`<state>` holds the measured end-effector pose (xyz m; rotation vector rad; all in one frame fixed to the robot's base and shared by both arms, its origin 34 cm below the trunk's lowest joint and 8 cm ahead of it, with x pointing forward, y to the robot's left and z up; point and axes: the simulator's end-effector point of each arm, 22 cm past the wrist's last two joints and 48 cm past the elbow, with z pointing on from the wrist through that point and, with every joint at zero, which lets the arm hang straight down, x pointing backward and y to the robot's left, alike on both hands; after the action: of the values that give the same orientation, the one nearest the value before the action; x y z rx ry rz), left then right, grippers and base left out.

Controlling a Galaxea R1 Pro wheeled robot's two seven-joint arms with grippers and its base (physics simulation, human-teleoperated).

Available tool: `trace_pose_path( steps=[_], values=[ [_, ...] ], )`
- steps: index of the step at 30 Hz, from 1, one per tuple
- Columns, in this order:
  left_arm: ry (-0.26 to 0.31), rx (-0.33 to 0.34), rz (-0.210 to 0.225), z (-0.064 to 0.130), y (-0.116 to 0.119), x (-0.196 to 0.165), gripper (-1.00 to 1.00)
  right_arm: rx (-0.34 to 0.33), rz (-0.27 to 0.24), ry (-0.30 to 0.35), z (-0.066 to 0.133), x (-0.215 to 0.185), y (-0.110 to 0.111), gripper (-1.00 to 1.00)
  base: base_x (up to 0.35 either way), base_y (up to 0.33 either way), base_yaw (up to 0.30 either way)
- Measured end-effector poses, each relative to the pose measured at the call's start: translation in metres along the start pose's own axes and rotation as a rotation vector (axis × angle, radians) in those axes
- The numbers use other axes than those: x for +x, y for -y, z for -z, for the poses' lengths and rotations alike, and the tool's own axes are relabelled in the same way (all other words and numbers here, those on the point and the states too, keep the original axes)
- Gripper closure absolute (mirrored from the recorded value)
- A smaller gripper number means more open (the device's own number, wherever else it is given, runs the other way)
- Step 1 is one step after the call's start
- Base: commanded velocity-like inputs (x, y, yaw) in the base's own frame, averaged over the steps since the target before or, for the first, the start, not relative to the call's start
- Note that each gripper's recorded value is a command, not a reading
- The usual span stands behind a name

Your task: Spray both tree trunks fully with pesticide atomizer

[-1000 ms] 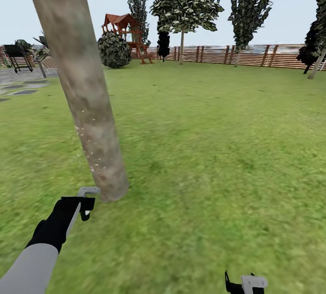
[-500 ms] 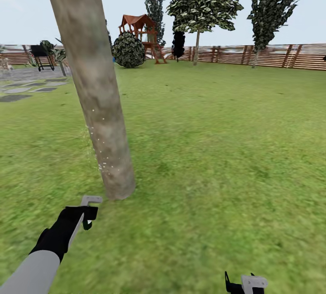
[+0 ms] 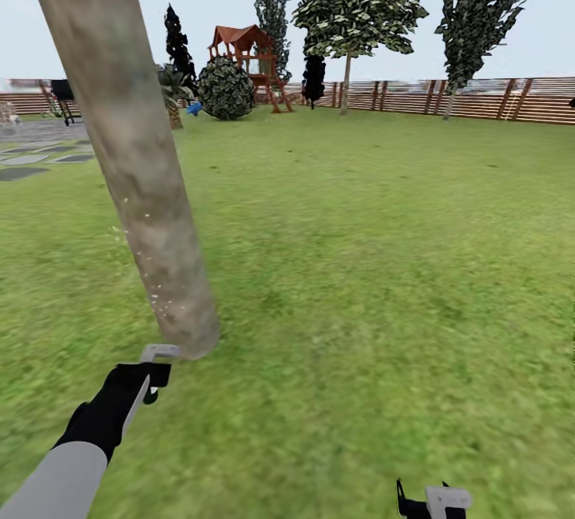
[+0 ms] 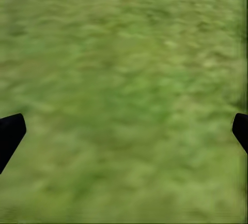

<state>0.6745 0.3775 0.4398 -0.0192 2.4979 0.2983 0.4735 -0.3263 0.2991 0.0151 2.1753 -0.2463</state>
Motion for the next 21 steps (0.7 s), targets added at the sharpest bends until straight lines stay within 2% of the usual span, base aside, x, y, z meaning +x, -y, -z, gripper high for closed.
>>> trace_pose_path(
  steps=[7,21],
  values=[
    [0.0,0.003,0.001,0.0,0.0012,0.0001,1.0,0.0,0.0,0.0,0.0,0.0001,0.0,-1.0,0.125,-0.263,0.046],
    [0.0,0.001,0.005,0.0,-0.0007,-0.0001,1.0,0.0,0.0,0.0,0.0,0.0,0.0,-1.0,0.161,-0.243,0.26]
  ],
)
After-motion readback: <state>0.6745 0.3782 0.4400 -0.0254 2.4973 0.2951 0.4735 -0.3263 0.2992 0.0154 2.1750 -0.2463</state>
